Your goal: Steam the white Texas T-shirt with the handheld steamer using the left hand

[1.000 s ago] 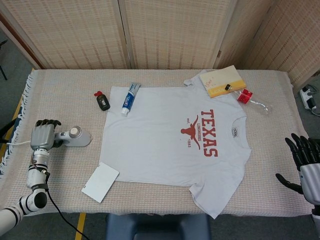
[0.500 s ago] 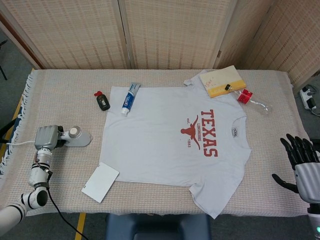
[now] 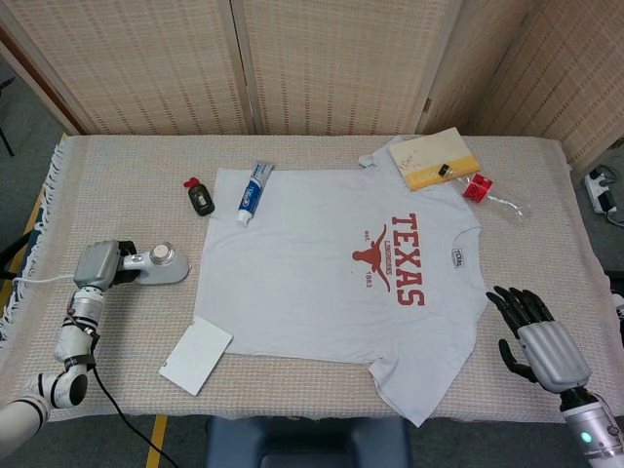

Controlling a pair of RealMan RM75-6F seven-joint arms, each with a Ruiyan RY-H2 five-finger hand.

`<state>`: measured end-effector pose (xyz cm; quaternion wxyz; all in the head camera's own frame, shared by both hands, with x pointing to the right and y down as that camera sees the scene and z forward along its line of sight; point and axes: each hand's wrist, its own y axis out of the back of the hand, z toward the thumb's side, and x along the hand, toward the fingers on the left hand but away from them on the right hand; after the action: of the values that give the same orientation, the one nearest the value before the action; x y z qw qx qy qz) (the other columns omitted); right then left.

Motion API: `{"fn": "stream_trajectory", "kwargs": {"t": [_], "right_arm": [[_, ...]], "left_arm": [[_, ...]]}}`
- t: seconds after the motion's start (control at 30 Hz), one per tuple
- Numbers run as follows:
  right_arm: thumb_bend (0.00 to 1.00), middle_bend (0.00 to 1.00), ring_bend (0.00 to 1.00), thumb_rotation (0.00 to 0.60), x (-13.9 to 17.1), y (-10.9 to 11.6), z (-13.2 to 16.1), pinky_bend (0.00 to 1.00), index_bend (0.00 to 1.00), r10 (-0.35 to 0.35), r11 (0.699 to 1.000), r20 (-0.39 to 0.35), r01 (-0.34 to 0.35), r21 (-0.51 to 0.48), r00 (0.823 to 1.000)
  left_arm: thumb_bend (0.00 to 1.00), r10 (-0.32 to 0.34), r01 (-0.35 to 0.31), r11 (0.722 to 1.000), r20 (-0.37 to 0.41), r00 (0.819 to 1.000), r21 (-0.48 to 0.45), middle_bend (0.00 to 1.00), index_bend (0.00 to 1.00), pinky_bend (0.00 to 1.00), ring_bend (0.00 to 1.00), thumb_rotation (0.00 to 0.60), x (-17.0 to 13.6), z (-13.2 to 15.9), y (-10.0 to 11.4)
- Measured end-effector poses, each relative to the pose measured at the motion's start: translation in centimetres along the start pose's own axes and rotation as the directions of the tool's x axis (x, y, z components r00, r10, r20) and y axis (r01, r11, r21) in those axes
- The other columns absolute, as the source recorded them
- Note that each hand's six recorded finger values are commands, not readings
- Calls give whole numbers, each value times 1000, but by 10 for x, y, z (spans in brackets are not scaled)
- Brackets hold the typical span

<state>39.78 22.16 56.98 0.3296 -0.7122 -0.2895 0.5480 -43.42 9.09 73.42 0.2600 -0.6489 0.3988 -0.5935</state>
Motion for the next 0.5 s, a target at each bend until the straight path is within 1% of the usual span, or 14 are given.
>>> {"fn": "stream_trajectory", "kwargs": {"t": [0.07, 0.17, 0.27, 0.4, 0.43, 0.5], "right_arm": [[893, 68, 0, 587, -4, -7, 4, 14, 0, 36, 999, -21, -36, -2, 999], [956, 93, 8, 565, -10, -16, 8, 15, 0, 74, 997, -45, -74, -1, 996], [994, 136, 46, 557, -12, -24, 8, 23, 0, 90, 996, -60, -90, 6, 994], [1000, 156, 62, 553, -14, -41, 6, 70, 2, 124, 992, -75, -125, 3, 989], [1000, 160, 62, 552, -15, -46, 5, 75, 3, 132, 991, -78, -132, -2, 988], [1000, 161, 52, 531, -17, -57, 4, 75, 6, 151, 988, -83, -153, -17, 985]], "left_arm": [[434, 5, -4, 999, 22, 1000, -39, 1000, 934, 731, 911, 600, -1, 6, 4], [435, 20, -13, 996, 71, 997, -87, 1000, 939, 732, 916, 600, -5, 19, 10], [437, 50, -34, 993, 137, 989, -115, 1000, 940, 732, 916, 600, -11, 38, 19], [436, 67, -34, 989, 231, 971, -146, 1000, 940, 732, 914, 600, -20, 71, 23], [436, 69, -29, 988, 262, 963, -152, 1000, 940, 732, 914, 600, -23, 83, 23], [436, 67, -20, 988, 307, 949, -153, 1000, 939, 732, 913, 600, -27, 103, 22]]}}
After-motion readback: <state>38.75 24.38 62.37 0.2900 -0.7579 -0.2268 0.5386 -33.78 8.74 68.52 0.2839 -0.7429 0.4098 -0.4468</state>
